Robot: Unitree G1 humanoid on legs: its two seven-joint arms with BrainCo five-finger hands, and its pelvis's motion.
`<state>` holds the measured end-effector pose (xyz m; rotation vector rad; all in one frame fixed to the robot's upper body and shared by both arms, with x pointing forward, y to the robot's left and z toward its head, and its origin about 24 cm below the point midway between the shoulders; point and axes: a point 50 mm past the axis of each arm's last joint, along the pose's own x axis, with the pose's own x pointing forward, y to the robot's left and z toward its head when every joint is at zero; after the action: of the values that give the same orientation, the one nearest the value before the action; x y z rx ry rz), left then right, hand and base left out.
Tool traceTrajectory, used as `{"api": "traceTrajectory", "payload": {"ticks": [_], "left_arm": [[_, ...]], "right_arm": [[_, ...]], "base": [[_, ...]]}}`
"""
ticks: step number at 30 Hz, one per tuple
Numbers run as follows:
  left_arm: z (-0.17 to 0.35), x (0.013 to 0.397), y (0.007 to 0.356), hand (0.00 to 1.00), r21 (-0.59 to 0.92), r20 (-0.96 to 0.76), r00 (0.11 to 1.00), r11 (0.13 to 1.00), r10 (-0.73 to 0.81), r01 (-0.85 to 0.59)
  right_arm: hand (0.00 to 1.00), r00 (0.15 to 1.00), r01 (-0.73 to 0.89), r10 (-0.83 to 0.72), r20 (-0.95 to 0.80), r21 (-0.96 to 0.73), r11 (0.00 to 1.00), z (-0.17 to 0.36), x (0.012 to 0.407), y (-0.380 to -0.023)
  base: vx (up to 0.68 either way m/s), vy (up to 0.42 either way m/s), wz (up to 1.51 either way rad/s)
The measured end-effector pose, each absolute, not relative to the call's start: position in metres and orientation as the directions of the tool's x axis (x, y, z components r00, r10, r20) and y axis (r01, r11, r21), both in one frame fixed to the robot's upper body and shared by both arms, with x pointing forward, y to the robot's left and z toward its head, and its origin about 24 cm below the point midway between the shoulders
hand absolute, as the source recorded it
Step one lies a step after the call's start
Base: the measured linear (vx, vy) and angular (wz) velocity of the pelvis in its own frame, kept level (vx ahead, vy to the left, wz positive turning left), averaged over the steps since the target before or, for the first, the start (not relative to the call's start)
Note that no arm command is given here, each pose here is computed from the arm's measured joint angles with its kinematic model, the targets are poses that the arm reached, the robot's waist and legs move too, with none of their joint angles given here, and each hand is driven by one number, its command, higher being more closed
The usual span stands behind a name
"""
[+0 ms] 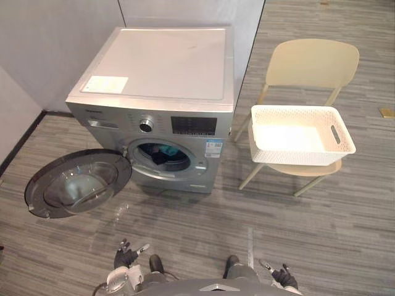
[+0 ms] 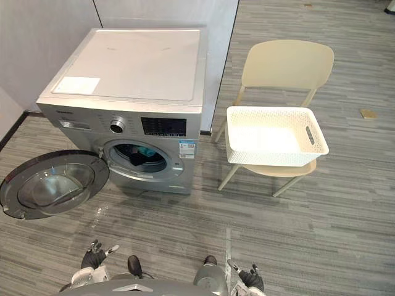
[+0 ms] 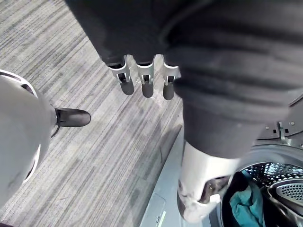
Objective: Pick up the laundry basket with both hands and put the clothes into the washing machine.
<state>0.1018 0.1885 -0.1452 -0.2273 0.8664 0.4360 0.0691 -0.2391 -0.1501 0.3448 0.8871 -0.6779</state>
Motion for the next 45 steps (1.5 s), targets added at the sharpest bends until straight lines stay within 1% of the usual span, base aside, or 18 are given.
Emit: {"api": "traceTrajectory", "payload": {"ticks": [2, 5, 7, 9, 10, 14, 16, 17, 18, 21, 24, 28, 30, 33, 37, 39, 41, 45], "left_arm": [[-0.144, 0.1, 0.191, 0.0, -0.013, -0.773, 0.568, 0.888, 0.283, -0.46], [-0.126, 0.109, 0.205, 0.0, -0.017, -0.697, 0.629, 0.868, 0.345, -0.496], [-0.096, 0.123, 0.228, 0.0, 0.016, -0.559, 0.703, 0.854, 0.439, -0.521], [-0.075, 0.13, 0.248, 0.0, 0.036, -0.462, 0.724, 0.826, 0.513, -0.562], [-0.06, 0.132, 0.265, 0.0, 0.064, -0.392, 0.721, 0.798, 0.572, -0.599], [-0.005, 0.146, 0.315, 0.0, 0.185, -0.156, 0.686, 0.703, 0.711, -0.687], [0.029, 0.16, 0.351, 0.0, 0.298, -0.026, 0.627, 0.605, 0.779, -0.739], [0.037, 0.161, 0.361, 0.0, 0.317, 0.003, 0.601, 0.569, 0.799, -0.758], [0.053, 0.162, 0.38, 0.0, 0.344, 0.058, 0.553, 0.503, 0.831, -0.792], [0.105, 0.183, 0.415, 0.0, 0.422, 0.208, 0.511, 0.394, 0.834, -0.816], [0.134, 0.2, 0.436, 0.0, 0.479, 0.265, 0.486, 0.324, 0.832, -0.816], [0.147, 0.217, 0.458, 0.0, 0.601, 0.221, 0.48, 0.269, 0.849, -0.753], [0.167, 0.221, 0.47, 0.0, 0.639, 0.232, 0.47, 0.231, 0.852, -0.734], [0.204, 0.231, 0.479, 0.0, 0.622, 0.262, 0.46, 0.216, 0.848, -0.752], [0.236, 0.241, 0.482, 0.0, 0.561, 0.262, 0.458, 0.253, 0.849, -0.788], [0.249, 0.24, 0.483, 0.0, 0.539, 0.275, 0.454, 0.255, 0.848, -0.803], [0.269, 0.235, 0.486, 0.0, 0.495, 0.307, 0.427, 0.241, 0.85, -0.835], [0.289, 0.241, 0.481, 0.0, 0.394, 0.33, 0.434, 0.296, 0.838, -0.87]], "right_arm": [[0.0, 0.444, 0.669, -0.382, -0.811, 0.015, 0.743, -0.151, 0.069, -0.235], [0.0, 0.453, 0.664, -0.368, -0.812, 0.032, 0.747, -0.152, 0.073, -0.23], [0.0, 0.463, 0.652, -0.354, -0.812, 0.041, 0.757, -0.152, 0.074, -0.23], [0.0, 0.468, 0.635, -0.347, -0.813, 0.037, 0.772, -0.152, 0.074, -0.23], [0.0, 0.486, 0.591, -0.334, -0.808, 0.022, 0.806, -0.151, 0.077, -0.232], [0.0, 0.539, 0.476, -0.278, -0.795, 0.015, 0.879, -0.147, 0.092, -0.235], [0.0, 0.565, 0.414, -0.244, -0.788, 0.015, 0.91, -0.145, 0.1, -0.234], [0.0, 0.572, 0.409, -0.241, -0.784, 0.018, 0.913, -0.144, 0.104, -0.233], [0.0, 0.587, 0.4, -0.238, -0.774, 0.021, 0.916, -0.142, 0.11, -0.233], [0.0, 0.603, 0.395, -0.244, -0.76, 0.019, 0.919, -0.139, 0.115, -0.236], [0.0, 0.597, 0.41, -0.252, -0.762, 0.02, 0.912, -0.139, 0.112, -0.238], [0.0, 0.59, 0.46, -0.276, -0.759, 0.035, 0.887, -0.139, 0.109, -0.243], [0.0, 0.59, 0.469, -0.276, -0.759, 0.044, 0.882, -0.14, 0.109, -0.242], [0.0, 0.59, 0.5, -0.291, -0.753, 0.058, 0.864, -0.139, 0.108, -0.242], [0.0, 0.613, 0.521, -0.294, -0.734, 0.095, 0.848, -0.136, 0.113, -0.24], [0.0, 0.656, 0.512, -0.281, -0.701, 0.139, 0.848, -0.13, 0.123, -0.233], [0.0, 0.737, 0.463, -0.25, -0.627, 0.199, 0.864, -0.117, 0.142, -0.222], [0.0, 0.823, 0.419, -0.24, -0.515, 0.265, 0.868, -0.097, 0.164, -0.215]], "base": [[0.03, 0.064, 0.04], [0.03, 0.044, 0.04], [0.02, 0.012, 0.27], [0.02, 0.005, 0.36], [0.02, 0.003, 0.46], [-0.01, -0.005, 0.62], [-0.02, 0.001, 0.59], [0.0, -0.006, 0.16], [0.03, -0.013, -0.04], [0.05, -0.01, 0.15], [-0.01, -0.023, 0.06], [-0.08, 0.046, -0.35], [-0.09, 0.069, -0.58], [-0.05, 0.055, -0.38], [-0.02, 0.034, -0.13], [0.0, -0.012, -0.1], [-0.03, -0.041, -0.15], [-0.02, -0.049, -0.01]]}}
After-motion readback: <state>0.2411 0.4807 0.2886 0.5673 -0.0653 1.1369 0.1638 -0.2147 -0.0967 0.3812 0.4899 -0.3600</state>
